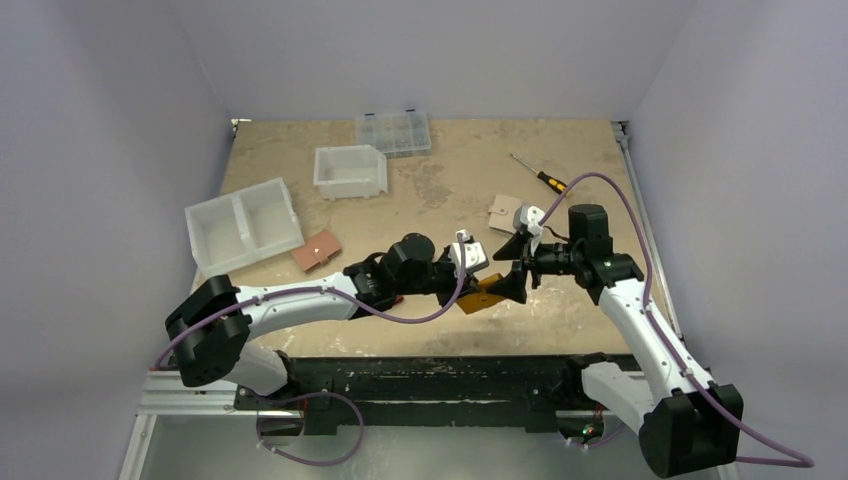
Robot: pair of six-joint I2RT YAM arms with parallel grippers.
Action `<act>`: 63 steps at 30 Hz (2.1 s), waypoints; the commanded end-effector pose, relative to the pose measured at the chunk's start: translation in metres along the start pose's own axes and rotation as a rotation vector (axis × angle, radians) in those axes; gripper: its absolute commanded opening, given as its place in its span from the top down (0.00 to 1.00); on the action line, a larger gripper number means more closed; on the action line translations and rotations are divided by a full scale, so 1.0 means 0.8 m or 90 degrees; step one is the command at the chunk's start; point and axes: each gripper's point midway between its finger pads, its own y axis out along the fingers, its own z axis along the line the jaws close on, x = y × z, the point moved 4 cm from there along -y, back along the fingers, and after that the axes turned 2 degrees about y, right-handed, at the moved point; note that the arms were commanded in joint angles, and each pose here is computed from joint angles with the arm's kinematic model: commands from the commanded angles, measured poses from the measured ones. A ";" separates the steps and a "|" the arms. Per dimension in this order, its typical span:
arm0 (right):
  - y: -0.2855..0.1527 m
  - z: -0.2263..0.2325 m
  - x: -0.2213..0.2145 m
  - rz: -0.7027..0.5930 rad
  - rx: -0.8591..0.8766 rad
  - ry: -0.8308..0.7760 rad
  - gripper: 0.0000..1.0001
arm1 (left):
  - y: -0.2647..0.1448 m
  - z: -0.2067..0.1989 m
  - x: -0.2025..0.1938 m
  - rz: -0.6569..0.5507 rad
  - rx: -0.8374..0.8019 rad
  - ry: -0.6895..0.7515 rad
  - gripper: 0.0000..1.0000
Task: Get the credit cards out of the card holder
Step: Pick up the card holder from the center of the board, then open the card holder.
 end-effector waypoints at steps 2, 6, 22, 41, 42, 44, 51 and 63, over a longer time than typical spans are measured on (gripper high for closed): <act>0.001 0.003 0.007 -0.006 0.020 -0.029 0.16 | -0.005 0.002 0.056 -0.078 0.004 0.058 1.00; 0.002 0.005 0.007 -0.005 0.029 -0.034 0.17 | -0.008 0.003 0.061 -0.084 0.008 0.069 1.00; 0.004 0.008 0.004 0.000 0.038 -0.039 0.27 | -0.010 -0.005 0.080 -0.101 -0.012 0.094 1.00; -0.004 0.013 0.024 -0.015 0.026 -0.061 1.00 | -0.043 0.034 0.094 -0.149 0.189 -0.049 0.57; -0.005 0.014 0.027 -0.021 0.023 -0.056 1.00 | -0.052 0.036 0.097 -0.164 0.207 -0.070 0.50; -0.007 0.014 0.032 -0.027 0.016 -0.057 1.00 | -0.067 0.036 0.095 -0.190 0.229 -0.118 0.35; -0.009 0.003 0.039 -0.036 -0.017 -0.009 1.00 | -0.104 0.012 0.078 -0.275 0.200 -0.338 0.05; 0.000 -0.014 0.033 -0.008 -0.024 0.082 1.00 | -0.067 -0.032 0.068 -0.191 0.120 -0.276 0.15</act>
